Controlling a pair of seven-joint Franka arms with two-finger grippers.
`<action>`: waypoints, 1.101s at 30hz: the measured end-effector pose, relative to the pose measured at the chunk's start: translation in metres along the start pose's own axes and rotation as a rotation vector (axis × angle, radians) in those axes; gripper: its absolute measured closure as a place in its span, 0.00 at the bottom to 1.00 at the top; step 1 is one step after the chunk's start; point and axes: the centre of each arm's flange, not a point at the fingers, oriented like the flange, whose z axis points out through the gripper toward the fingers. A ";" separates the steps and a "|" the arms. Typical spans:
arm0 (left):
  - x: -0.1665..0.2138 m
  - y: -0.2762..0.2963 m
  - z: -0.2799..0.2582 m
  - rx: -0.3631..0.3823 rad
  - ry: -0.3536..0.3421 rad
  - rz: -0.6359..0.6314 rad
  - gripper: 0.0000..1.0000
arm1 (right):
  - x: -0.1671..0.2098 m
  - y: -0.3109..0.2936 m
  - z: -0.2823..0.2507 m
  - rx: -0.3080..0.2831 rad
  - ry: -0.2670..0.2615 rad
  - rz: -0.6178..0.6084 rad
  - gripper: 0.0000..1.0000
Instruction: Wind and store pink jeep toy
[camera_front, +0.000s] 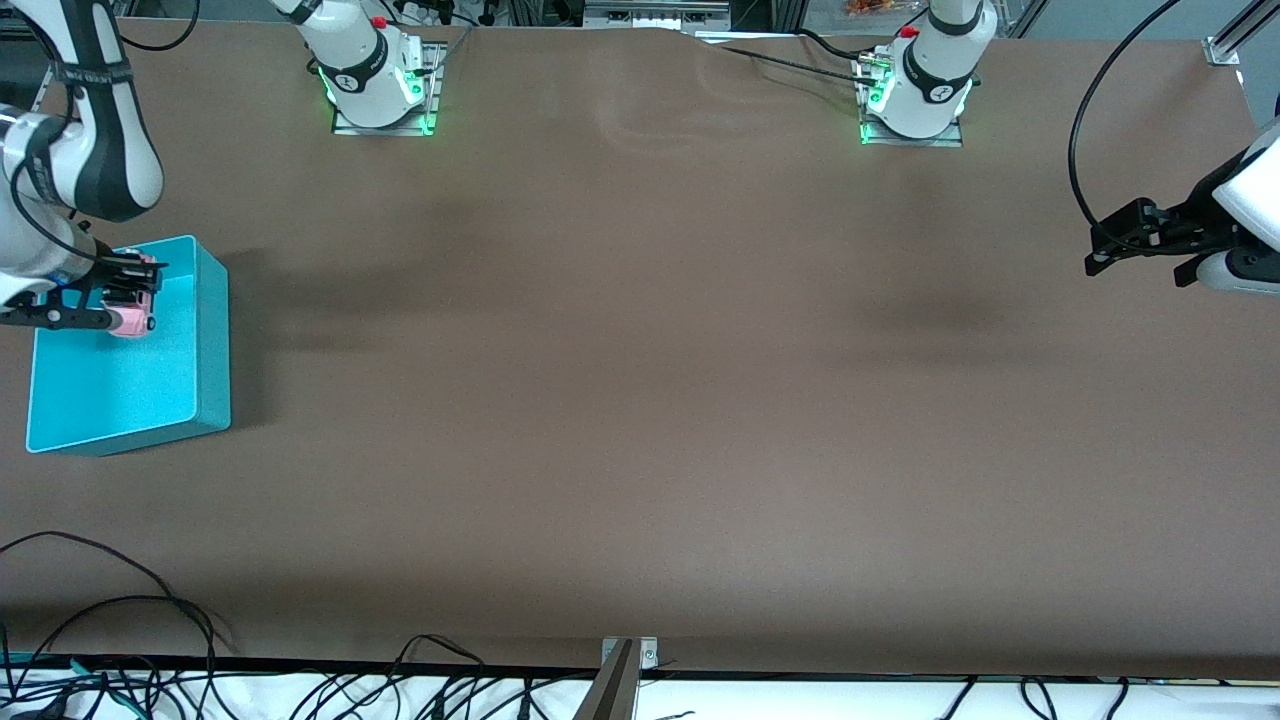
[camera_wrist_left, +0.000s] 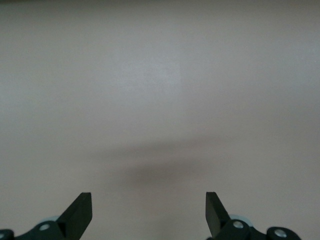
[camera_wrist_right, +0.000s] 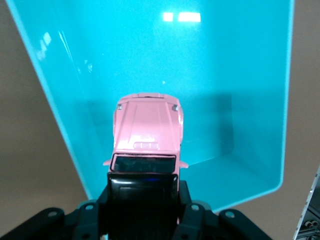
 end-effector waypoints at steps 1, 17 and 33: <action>0.000 0.000 0.000 0.000 0.000 0.000 0.00 | 0.002 -0.001 0.006 -0.002 -0.003 -0.005 0.48; 0.000 0.000 0.000 0.000 0.000 0.000 0.00 | 0.014 -0.024 0.041 -0.004 -0.022 -0.003 0.48; 0.000 0.000 0.000 0.000 0.000 0.000 0.00 | 0.033 -0.088 0.022 0.005 0.011 0.046 0.48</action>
